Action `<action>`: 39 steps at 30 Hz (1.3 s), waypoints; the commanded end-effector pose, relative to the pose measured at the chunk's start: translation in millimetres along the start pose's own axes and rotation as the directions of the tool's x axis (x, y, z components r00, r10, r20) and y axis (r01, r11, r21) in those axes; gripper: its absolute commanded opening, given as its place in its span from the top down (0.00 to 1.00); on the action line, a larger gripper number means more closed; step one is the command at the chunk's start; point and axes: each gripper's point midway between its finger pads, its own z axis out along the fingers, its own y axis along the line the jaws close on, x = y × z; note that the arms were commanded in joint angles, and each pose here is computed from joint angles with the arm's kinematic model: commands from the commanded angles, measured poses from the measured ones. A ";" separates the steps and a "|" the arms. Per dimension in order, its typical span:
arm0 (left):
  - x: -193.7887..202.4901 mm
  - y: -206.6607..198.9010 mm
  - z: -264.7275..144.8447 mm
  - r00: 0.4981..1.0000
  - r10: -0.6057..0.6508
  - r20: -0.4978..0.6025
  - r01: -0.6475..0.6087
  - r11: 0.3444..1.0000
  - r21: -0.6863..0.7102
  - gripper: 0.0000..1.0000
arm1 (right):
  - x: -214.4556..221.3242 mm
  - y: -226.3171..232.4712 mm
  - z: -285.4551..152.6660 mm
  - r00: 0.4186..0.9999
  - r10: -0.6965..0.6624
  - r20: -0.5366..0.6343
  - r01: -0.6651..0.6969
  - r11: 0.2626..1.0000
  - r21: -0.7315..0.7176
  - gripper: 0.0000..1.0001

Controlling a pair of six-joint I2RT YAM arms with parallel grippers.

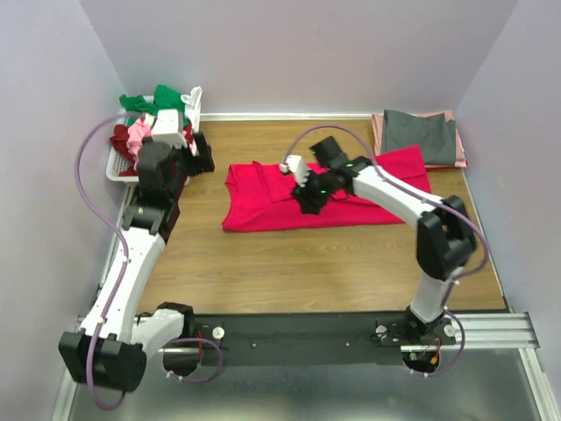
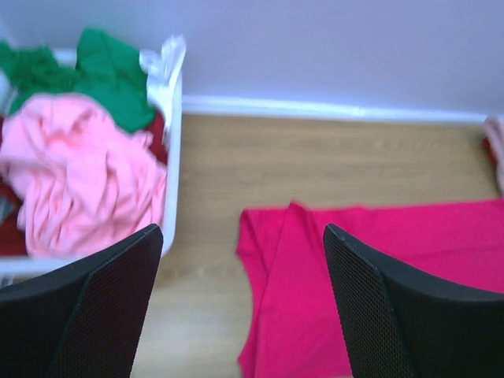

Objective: Fold and stack the t-shirts
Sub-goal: Fold the tshirt

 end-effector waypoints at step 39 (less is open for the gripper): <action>41.2 26.9 -49.8 0.991 0.004 0.131 0.004 0.998 -0.063 0.02 | -77.4 -98.0 117.1 0.987 -0.033 -0.155 0.108 0.855 0.507 0.91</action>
